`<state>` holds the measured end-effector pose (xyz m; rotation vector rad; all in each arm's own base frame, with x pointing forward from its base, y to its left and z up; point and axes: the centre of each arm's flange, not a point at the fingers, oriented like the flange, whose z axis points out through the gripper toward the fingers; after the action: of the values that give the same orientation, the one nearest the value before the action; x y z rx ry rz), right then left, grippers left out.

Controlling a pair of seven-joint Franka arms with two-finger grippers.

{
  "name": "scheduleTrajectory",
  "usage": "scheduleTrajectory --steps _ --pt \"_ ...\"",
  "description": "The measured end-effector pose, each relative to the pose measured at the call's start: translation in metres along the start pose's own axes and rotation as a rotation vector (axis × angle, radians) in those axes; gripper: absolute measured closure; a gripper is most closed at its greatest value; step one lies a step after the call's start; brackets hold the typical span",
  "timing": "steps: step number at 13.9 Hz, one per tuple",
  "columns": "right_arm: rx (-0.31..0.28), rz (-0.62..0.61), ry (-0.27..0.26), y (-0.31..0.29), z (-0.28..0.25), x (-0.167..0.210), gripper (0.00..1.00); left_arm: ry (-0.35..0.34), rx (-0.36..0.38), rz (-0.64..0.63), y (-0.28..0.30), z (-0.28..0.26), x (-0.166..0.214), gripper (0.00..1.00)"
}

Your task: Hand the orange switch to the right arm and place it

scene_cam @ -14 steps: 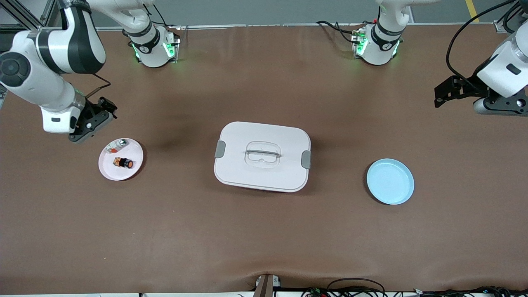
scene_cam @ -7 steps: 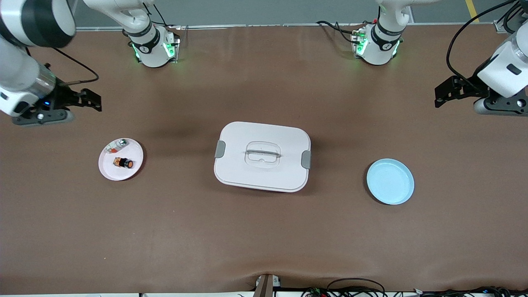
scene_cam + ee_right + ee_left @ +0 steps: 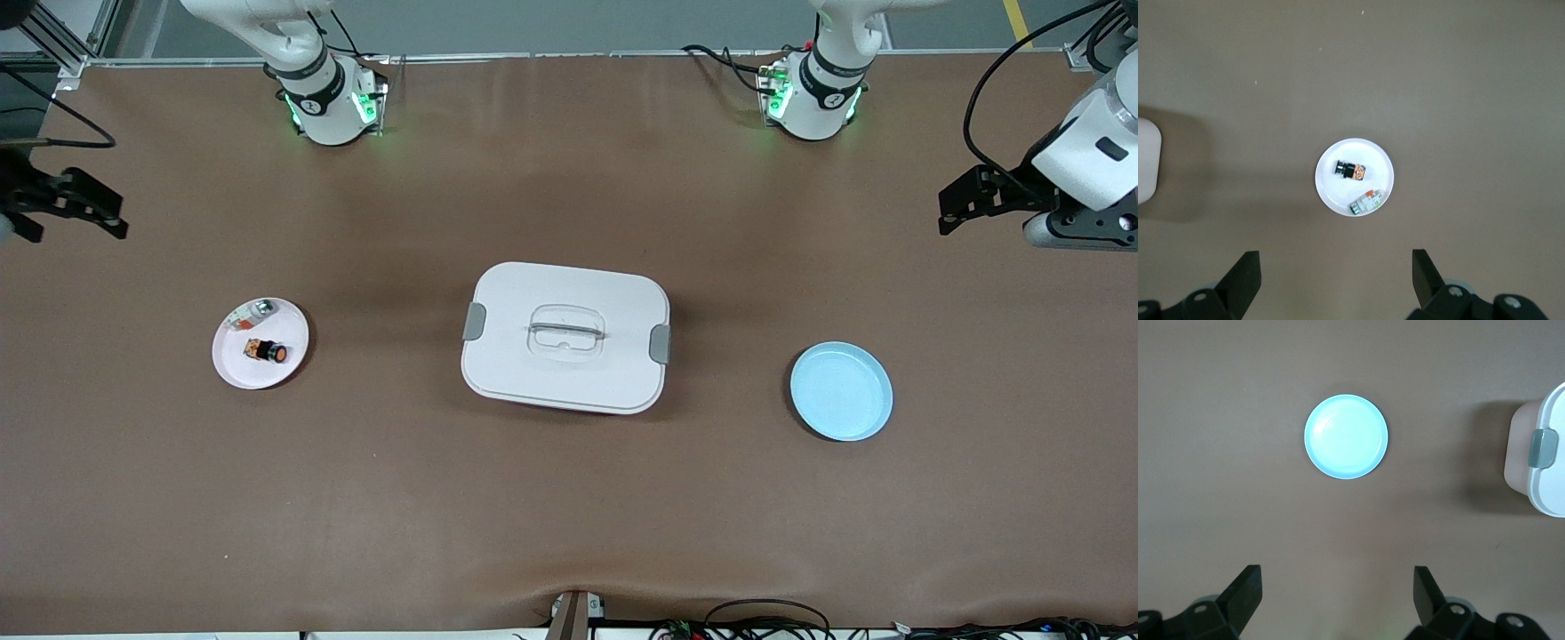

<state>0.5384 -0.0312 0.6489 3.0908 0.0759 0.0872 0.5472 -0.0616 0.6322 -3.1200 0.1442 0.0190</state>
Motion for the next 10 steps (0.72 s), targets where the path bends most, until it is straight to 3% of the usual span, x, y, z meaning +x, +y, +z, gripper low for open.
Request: scheduleTrajectory --steps 2,10 --pt "-0.002 0.005 0.018 0.003 -0.008 0.002 0.00 0.001 0.000 0.000 0.000 0.000 0.000 0.00" --pt "-0.001 0.006 -0.004 0.000 0.006 0.015 0.00 0.004 0.000 -0.010 -0.005 0.000 0.000 0.00"
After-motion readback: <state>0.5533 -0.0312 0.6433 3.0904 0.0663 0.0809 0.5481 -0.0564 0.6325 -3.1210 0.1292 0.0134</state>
